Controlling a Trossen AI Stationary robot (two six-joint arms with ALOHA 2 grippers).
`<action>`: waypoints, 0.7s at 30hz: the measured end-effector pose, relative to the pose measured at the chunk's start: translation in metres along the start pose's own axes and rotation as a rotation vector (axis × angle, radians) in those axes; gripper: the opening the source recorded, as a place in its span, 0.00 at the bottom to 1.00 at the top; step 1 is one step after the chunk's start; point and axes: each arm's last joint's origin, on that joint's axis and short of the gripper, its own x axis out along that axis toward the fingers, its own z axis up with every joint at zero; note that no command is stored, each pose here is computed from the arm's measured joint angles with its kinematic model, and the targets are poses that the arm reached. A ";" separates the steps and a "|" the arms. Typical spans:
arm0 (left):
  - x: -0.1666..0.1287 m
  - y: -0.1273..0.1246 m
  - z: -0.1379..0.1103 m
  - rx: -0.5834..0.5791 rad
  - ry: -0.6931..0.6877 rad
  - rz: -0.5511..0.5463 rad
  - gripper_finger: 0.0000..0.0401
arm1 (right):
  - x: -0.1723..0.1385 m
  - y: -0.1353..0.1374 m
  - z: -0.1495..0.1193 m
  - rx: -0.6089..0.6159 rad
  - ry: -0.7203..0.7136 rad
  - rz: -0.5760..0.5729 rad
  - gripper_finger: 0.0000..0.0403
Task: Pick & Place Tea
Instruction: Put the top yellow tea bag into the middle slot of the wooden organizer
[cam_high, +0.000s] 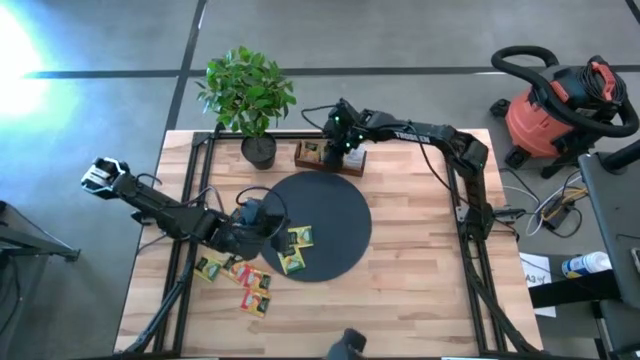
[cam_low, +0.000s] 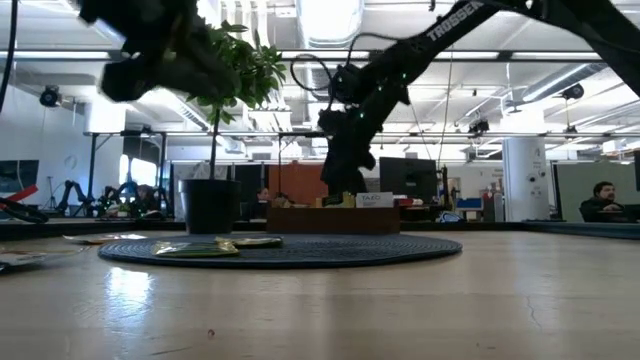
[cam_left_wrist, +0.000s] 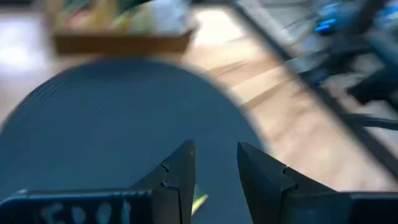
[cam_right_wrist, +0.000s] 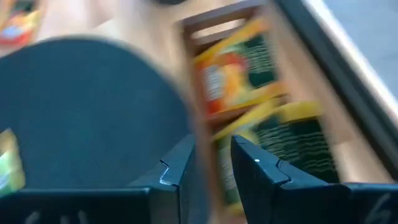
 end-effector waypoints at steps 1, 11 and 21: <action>0.001 0.007 -0.002 -0.028 0.031 0.046 0.23 | -0.003 0.008 0.000 -0.026 0.012 0.017 0.23; 0.012 0.078 -0.008 -0.134 0.302 0.602 0.23 | -0.023 0.078 -0.015 -0.175 0.148 0.109 0.23; 0.049 0.059 -0.021 -0.245 0.264 0.151 0.23 | 0.003 0.080 -0.067 0.015 0.372 0.270 0.17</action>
